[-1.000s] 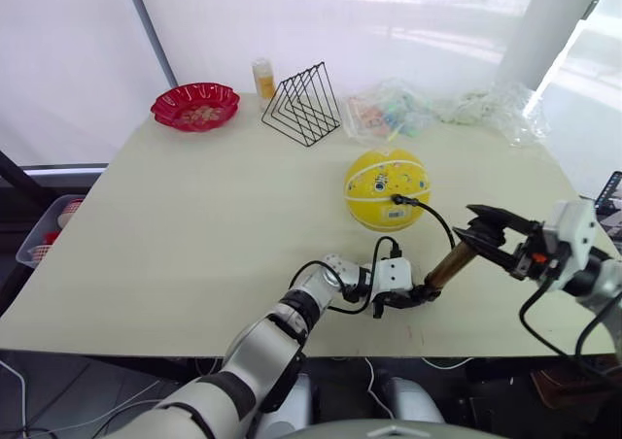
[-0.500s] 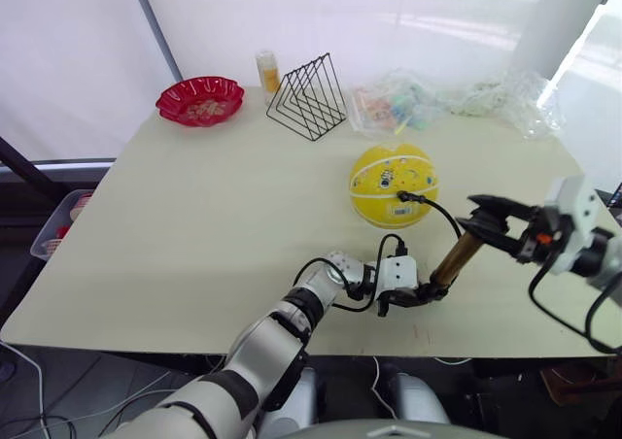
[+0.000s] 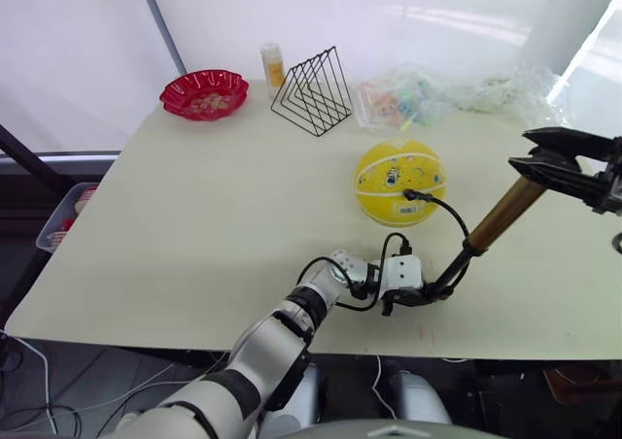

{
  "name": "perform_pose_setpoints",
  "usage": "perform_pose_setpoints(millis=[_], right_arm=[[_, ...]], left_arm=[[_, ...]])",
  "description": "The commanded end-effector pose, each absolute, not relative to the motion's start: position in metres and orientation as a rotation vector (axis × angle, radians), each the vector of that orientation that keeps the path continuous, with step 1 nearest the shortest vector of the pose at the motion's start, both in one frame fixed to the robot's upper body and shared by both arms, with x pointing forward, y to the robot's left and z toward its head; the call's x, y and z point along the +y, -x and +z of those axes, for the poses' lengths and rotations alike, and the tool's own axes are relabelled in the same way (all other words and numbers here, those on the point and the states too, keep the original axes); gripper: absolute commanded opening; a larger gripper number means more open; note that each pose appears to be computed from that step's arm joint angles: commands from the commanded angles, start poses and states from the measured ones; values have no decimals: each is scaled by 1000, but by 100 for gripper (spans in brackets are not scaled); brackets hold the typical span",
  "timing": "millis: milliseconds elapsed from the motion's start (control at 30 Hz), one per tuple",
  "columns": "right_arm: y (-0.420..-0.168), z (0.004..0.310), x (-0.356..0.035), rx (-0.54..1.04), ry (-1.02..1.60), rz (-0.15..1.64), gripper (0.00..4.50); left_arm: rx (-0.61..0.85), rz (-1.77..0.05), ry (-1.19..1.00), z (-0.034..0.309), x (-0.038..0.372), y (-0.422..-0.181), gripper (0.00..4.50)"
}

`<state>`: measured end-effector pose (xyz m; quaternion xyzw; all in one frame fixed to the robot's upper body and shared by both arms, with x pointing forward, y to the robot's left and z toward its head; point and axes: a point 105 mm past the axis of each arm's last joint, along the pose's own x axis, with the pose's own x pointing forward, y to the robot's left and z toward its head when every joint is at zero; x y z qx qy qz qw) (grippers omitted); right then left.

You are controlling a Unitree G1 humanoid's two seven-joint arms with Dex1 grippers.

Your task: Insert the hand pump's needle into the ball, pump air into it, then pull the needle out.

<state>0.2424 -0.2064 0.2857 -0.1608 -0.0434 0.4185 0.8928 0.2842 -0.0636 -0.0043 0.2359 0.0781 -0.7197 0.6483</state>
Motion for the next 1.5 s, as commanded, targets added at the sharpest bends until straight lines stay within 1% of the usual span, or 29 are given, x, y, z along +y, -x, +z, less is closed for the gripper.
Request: perform_pose_setpoints(millis=[33, 67, 167, 233, 367, 433, 600, 667, 733, 800, 933, 1100, 1133, 1267, 1367, 1500], right_arm=[[-236, 289, -212, -153, 422, 802, 158], [-239, 272, -210, -116, 395, 813, 158], [-243, 205, -199, 26, 341, 846, 158], [-247, 177, -194, 47, 329, 839, 158], [-243, 128, -183, 133, 287, 886, 158], [-242, 108, -181, 161, 263, 882, 158], [-238, 90, -176, 167, 251, 885, 157], [-239, 98, -173, 128, 245, 887, 157], [-242, 112, -173, 76, 237, 880, 157], [-246, 134, -175, 13, 232, 861, 157], [-251, 208, -187, -148, 277, 838, 157], [-248, 256, -201, -214, 332, 801, 157], [-246, 270, -205, -239, 351, 788, 157], [-237, 310, -211, -299, 402, 762, 157], [-229, 328, -212, -314, 433, 763, 157], [-226, 333, -212, -302, 458, 762, 157]], left_arm=[[459, -1661, -606, -60, -25, -261, 100], [459, -1662, -607, -61, -25, -260, 100], [457, -1662, -605, -60, -25, -261, 100], [457, -1659, -605, -60, -25, -261, 100], [459, -1660, -611, -60, -25, -261, 100], [459, -1656, -611, -60, -24, -262, 100], [460, -1651, -613, -60, -23, -263, 100], [461, -1651, -612, -60, -22, -263, 100], [462, -1653, -612, -60, -22, -263, 100], [461, -1654, -611, -60, -22, -263, 100], [461, -1655, -612, -60, -22, -263, 100], [461, -1659, -612, -60, -22, -262, 100], [461, -1659, -612, -60, -22, -262, 100], [463, -1656, -614, -60, -22, -263, 100], [464, -1656, -615, -60, -22, -263, 100], [465, -1658, -618, -61, -22, -262, 100]])
